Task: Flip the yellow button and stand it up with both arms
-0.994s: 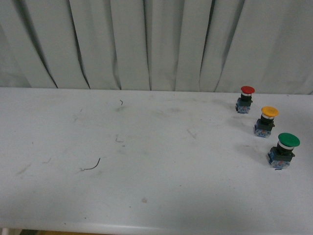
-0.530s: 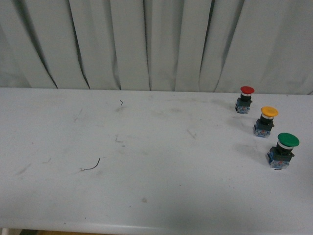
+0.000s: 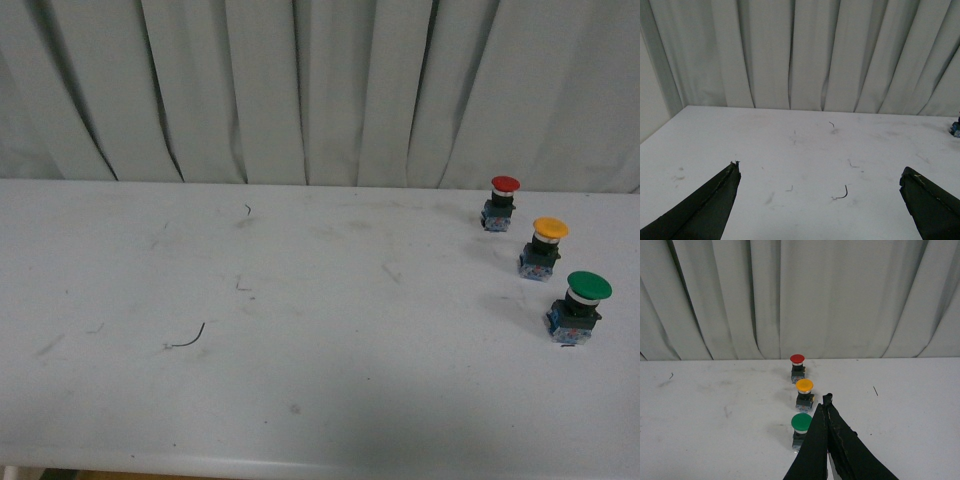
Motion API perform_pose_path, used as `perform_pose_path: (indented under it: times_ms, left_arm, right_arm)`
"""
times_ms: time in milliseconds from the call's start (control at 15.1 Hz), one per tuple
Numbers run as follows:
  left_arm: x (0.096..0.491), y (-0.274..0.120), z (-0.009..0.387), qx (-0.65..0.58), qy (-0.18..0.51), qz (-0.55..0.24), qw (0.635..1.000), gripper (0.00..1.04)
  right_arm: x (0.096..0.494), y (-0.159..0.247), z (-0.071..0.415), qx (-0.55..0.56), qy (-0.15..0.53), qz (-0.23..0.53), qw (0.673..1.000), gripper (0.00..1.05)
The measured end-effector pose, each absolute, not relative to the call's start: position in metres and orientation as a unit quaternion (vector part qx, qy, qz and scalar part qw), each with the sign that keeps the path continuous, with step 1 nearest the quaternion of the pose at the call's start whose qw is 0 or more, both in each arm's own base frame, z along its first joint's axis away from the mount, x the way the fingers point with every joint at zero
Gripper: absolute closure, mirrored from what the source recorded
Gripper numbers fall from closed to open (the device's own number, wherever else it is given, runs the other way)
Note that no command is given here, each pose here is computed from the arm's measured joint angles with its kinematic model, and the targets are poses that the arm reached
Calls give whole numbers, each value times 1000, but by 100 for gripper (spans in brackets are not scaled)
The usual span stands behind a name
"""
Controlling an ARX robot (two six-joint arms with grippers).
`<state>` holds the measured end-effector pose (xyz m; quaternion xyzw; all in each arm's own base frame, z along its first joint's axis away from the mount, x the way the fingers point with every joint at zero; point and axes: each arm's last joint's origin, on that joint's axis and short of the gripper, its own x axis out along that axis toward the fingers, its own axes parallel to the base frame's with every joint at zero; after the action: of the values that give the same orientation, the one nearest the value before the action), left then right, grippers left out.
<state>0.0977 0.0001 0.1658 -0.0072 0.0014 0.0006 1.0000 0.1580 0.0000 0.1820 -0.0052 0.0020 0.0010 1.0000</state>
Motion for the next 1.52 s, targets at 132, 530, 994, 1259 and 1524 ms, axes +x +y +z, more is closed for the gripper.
perform_pose_path:
  times_ms: [132, 530, 994, 1259, 1524]
  left_arm:
    - [98, 0, 166, -7, 1, 1, 1000, 7]
    - [98, 0, 166, -7, 1, 1, 1000, 7]
    - [98, 0, 166, -7, 1, 1, 1000, 7]
    - [98, 0, 166, -7, 1, 1, 1000, 7]
    - [98, 0, 166, -7, 1, 1, 1000, 7]
  right_arm:
    - [150, 0, 178, -5, 5, 1, 1000, 103]
    - [138, 0, 170, -5, -9, 1, 1000, 103]
    - [122, 0, 170, -5, -5, 0, 1000, 103]
    - [115, 0, 171, -5, -8, 0, 1000, 103]
    - [110, 0, 170, -5, -8, 0, 1000, 103]
